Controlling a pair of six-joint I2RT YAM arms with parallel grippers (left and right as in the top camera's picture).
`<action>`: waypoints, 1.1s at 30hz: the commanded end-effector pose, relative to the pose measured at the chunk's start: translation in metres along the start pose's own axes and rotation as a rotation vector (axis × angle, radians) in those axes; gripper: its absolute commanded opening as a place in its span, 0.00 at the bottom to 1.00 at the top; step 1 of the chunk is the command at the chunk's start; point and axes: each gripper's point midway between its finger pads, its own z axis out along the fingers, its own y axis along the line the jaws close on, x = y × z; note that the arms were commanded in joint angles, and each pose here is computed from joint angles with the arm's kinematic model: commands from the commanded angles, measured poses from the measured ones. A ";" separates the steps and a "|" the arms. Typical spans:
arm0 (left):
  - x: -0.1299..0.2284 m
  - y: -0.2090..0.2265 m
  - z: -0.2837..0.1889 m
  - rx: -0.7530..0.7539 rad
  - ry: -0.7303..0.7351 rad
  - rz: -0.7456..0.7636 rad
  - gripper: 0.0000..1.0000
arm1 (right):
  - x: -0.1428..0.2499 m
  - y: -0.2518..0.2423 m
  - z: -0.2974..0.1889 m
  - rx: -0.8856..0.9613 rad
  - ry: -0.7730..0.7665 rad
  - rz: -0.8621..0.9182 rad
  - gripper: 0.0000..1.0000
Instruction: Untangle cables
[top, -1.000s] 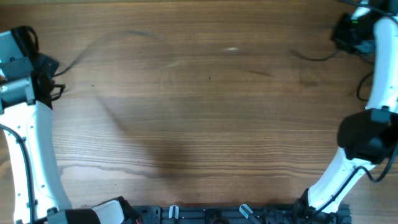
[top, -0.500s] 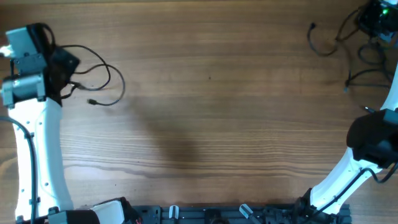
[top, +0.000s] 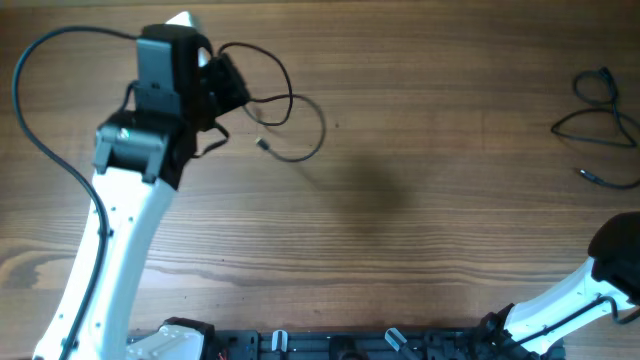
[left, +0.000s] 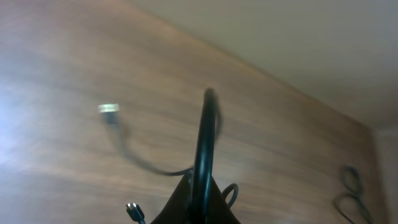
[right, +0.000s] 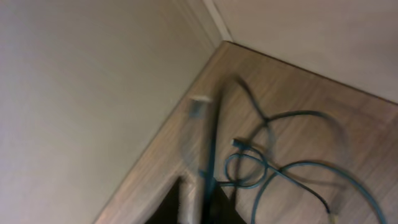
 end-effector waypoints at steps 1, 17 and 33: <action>-0.003 -0.049 -0.036 0.150 -0.069 0.081 0.04 | 0.005 -0.001 0.008 0.030 0.010 -0.004 1.00; 0.032 -0.058 -0.012 0.147 0.073 0.011 0.04 | 0.176 0.133 -0.071 -0.636 0.624 -0.368 1.00; 0.076 -0.049 0.022 0.220 0.371 -0.047 1.00 | 0.310 0.206 -0.112 -0.542 0.794 -0.678 0.98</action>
